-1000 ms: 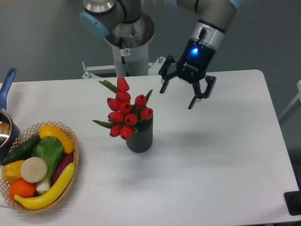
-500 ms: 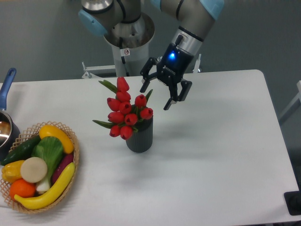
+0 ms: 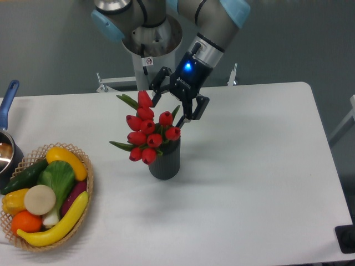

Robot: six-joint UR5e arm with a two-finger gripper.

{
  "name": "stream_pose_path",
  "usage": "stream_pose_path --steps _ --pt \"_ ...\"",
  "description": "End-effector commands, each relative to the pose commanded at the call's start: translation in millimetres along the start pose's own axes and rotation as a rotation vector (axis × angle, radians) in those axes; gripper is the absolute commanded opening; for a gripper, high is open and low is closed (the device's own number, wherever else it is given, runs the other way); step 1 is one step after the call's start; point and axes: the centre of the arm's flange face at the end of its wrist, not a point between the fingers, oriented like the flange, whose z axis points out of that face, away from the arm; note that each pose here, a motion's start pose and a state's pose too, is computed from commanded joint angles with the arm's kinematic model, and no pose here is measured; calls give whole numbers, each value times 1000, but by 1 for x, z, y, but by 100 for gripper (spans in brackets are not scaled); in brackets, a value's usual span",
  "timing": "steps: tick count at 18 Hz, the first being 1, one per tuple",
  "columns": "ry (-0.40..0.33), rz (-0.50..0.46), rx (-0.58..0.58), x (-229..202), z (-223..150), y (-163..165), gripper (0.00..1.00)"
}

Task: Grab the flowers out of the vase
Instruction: 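Move the open gripper down toward the red tulip stems above the vase, then close the gripper around the tulip stems just above the vase rim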

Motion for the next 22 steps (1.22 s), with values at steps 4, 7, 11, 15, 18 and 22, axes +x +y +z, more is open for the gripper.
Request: stream_pose_path --steps 4,7,11,15,18,22 --pt "20 -15 0 -4 9 7 100" --pt "33 -23 2 -6 15 10 100" --pt "42 -26 34 -14 19 8 100" --pt "43 14 44 -22 37 10 100" --pt "45 32 46 -26 48 12 100" --pt "41 22 52 -28 46 9 97"
